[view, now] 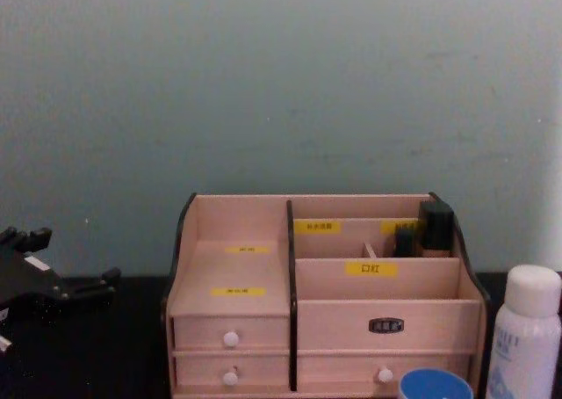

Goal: Pick up the facial cleanser and watermelon frost from the table and place them into the tiered storage box.

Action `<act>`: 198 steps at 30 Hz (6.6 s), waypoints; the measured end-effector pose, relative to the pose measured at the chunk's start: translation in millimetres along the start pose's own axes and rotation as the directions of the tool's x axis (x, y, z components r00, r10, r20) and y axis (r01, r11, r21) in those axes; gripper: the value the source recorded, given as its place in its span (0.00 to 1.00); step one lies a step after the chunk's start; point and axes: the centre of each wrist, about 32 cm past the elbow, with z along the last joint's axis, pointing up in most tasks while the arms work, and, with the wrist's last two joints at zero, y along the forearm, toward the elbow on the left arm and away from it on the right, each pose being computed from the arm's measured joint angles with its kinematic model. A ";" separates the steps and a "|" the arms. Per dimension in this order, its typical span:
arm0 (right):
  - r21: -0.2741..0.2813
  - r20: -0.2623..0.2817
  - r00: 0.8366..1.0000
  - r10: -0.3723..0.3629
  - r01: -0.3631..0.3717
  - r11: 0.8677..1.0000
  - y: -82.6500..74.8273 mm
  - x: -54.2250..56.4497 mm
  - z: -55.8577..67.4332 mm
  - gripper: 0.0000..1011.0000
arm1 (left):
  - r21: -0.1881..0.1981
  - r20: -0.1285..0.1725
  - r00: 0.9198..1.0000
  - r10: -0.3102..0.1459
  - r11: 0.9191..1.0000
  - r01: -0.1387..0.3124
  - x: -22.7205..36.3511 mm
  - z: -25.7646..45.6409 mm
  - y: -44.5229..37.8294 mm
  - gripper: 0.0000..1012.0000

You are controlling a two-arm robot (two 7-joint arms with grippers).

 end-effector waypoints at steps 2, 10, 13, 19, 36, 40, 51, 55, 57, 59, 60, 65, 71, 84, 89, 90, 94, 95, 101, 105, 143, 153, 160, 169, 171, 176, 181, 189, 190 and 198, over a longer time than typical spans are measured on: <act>0.000 0.000 1.000 0.000 0.000 1.000 0.0 0.0 0.0 0.99 | 0.000 0.000 1.000 0.000 1.000 0.000 0.0 0.0 0.0 0.99; 0.000 0.000 1.000 0.000 0.000 1.000 0.0 0.0 0.0 0.99 | 0.000 0.000 1.000 0.000 1.000 0.000 0.0 0.0 0.0 0.99; 0.000 0.000 1.000 0.000 0.000 1.000 0.0 0.0 0.0 0.99 | 0.000 0.000 1.000 0.000 1.000 0.000 0.0 0.0 0.0 0.99; 0.000 0.000 1.000 0.000 0.000 1.000 0.0 0.0 0.0 0.99 | 0.000 0.000 1.000 0.000 1.000 0.000 0.0 0.0 0.0 0.99; 0.000 0.000 1.000 0.000 0.000 1.000 0.0 0.0 0.0 0.99 | 0.000 0.000 1.000 0.000 1.000 0.000 0.0 0.0 0.0 0.99; 0.000 0.000 1.000 0.000 0.000 1.000 0.0 0.0 0.0 0.99 | 0.000 0.000 1.000 0.000 1.000 0.000 0.0 0.0 0.0 0.99; 0.001 -0.004 1.000 -0.001 0.001 1.000 -0.5 0.6 0.0 0.99 | 0.000 0.000 1.000 0.000 1.000 0.000 0.0 0.0 0.0 0.99; 0.001 -0.013 1.000 0.008 -0.008 1.000 -3.7 0.7 1.4 0.99 | 0.000 0.000 1.000 0.000 1.000 0.000 0.0 0.0 0.0 0.99; -0.005 -0.020 1.000 0.016 -0.017 1.000 -7.6 0.8 2.4 0.99 | 0.000 0.000 1.000 0.000 1.000 0.000 0.0 0.0 0.0 0.99; -0.011 -0.028 0.999 0.024 -0.024 1.000 -10.9 0.8 3.3 0.99 | 0.000 0.000 1.000 0.000 1.000 0.000 0.0 0.0 0.0 0.99; -0.016 -0.037 0.999 0.031 -0.031 0.999 -14.6 0.9 3.9 0.99 | 0.000 0.000 1.000 0.000 1.000 0.000 0.0 0.0 0.0 0.99; -0.040 -0.064 0.996 0.057 -0.059 0.997 -29.5 1.1 6.5 0.99 | 0.000 0.000 1.000 0.000 1.000 0.000 0.0 0.0 0.0 0.99; -0.071 -0.096 0.990 0.099 -0.106 0.992 -46.1 4.0 10.1 0.99 | 0.000 0.000 1.000 0.000 1.000 0.000 0.0 0.0 0.0 0.99; -0.118 -0.181 0.946 0.269 -0.293 0.949 -75.1 13.3 17.8 0.99 | 0.000 0.000 1.000 0.000 1.000 0.000 0.0 0.0 0.0 0.99; -0.101 -0.220 0.922 0.319 -0.347 0.932 -74.5 12.9 17.8 0.99 | 0.000 0.000 1.000 0.000 1.000 0.000 0.0 0.0 0.0 0.99; -0.101 -0.220 0.922 0.319 -0.347 0.932 -74.5 12.9 17.8 0.99 | 0.000 0.000 1.000 0.000 1.000 0.000 0.0 0.0 0.0 0.99; -0.082 -0.249 0.907 0.341 -0.370 0.925 -68.5 9.8 17.5 0.99 | 0.000 0.000 1.000 0.000 1.000 0.000 0.0 0.0 0.0 0.99; -0.075 -0.255 0.903 0.346 -0.375 0.924 -66.4 8.7 17.4 0.99 | 0.000 0.000 1.000 0.000 1.000 0.000 0.0 0.0 0.0 0.99; -0.054 -0.274 0.891 0.363 -0.391 0.919 -57.1 4.3 16.2 0.99 | 0.000 0.000 1.000 0.000 1.000 0.000 0.0 0.0 0.0 0.99; -0.046 -0.276 0.887 0.369 -0.396 0.917 -51.9 2.5 16.1 0.99 | 0.000 0.000 1.000 0.000 1.000 0.000 0.0 0.0 0.0 0.99; -0.023 -0.274 0.877 0.395 -0.417 0.909 -27.2 -4.2 13.1 0.98 | 0.000 0.000 1.000 0.000 1.000 0.000 0.0 0.0 0.0 0.99; -0.023 -0.275 0.877 0.395 -0.416 0.909 -27.5 -4.1 13.0 0.74 | 0.000 0.000 1.000 0.000 1.000 0.000 0.0 0.0 0.0 0.99; -0.023 -0.275 0.877 0.394 -0.416 0.909 -27.7 -4.1 12.9 0.58 | 0.000 0.000 1.000 0.000 1.000 0.000 0.0 0.0 0.0 0.99; -0.022 -0.275 0.877 0.394 -0.416 0.909 -27.7 -4.1 13.1 0.58 | 0.000 0.000 1.000 0.000 1.000 0.000 0.0 0.0 0.0 0.99; -0.019 -0.278 0.876 0.394 -0.415 0.910 -29.4 -3.8 13.6 0.58 | 0.000 0.000 1.000 0.000 1.000 0.000 0.0 0.0 0.0 0.99; 0.005 -0.285 0.871 0.399 -0.415 0.910 -38.3 2.5 20.4 0.58 | 0.000 0.000 1.000 0.000 1.000 0.000 0.0 0.0 0.0 0.99; 0.025 -0.294 0.864 0.410 -0.422 0.906 -46.8 9.0 29.5 0.58 | 0.000 0.000 1.000 0.000 1.000 0.000 0.0 0.0 0.0 0.99; 0.094 -0.287 0.857 0.428 -0.420 0.903 -49.9 21.1 55.1 0.58 | 0.000 0.000 1.000 0.000 1.000 0.000 0.0 0.0 0.0 0.99; 0.102 -0.284 0.857 0.429 -0.418 0.903 -48.5 22.2 57.9 0.58 | 0.000 0.000 1.000 0.000 1.000 0.000 0.0 0.0 0.0 0.99; 0.154 -0.271 0.856 0.439 -0.412 0.898 -27.4 27.3 77.1 0.58 | 0.000 0.000 1.000 0.000 1.000 0.000 0.0 0.0 0.0 0.99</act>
